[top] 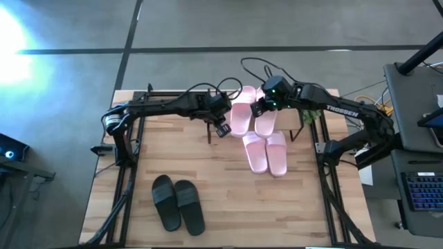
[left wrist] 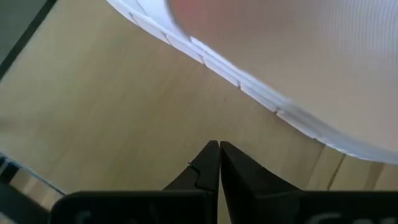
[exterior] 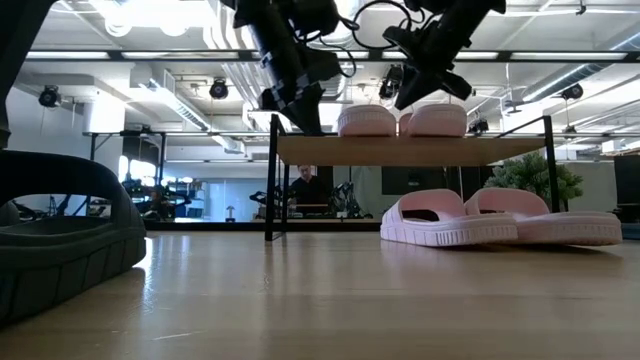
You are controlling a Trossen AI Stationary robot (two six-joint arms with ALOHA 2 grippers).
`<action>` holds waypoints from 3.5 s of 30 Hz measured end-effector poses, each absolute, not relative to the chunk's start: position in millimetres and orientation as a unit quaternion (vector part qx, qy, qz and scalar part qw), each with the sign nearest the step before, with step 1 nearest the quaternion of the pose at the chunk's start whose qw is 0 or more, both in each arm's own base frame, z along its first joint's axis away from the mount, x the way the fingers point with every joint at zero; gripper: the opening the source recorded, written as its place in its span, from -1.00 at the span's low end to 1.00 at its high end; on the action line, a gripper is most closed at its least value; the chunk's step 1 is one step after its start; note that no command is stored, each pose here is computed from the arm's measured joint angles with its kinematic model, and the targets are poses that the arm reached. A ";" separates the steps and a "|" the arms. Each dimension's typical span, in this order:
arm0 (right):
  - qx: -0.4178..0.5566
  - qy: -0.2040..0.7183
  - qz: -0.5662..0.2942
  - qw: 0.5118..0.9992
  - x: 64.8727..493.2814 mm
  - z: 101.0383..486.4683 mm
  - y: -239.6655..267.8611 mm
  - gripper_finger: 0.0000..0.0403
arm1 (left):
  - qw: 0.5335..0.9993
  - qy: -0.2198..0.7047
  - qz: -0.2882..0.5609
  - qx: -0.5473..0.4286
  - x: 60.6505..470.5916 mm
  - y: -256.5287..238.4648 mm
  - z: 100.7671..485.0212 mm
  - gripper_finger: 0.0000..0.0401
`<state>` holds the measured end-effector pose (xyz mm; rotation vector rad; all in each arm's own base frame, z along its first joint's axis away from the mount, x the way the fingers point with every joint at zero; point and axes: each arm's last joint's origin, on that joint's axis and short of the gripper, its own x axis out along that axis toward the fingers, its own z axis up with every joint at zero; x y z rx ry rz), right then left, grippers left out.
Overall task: Pick and place slides into the shelf
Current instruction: Adjust the pink slippers on the shelf, then put the black slipper under the shelf
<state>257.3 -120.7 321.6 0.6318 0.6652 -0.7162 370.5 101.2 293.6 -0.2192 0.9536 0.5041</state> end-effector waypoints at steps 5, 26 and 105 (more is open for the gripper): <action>0.304 0.331 -0.332 0.829 265.4 312.2 -124.8 -0.95 | 0.861 0.436 0.238 -0.105 373.6 101.6 293.7 -1.00; 0.288 0.318 -0.341 0.836 276.1 305.4 -133.8 -0.95 | 0.890 0.392 0.184 -0.141 383.1 97.4 299.5 -1.00; 0.300 0.472 -0.426 0.711 168.9 339.1 -83.2 -0.95 | 0.857 0.453 0.235 -0.073 344.5 115.8 317.5 -1.00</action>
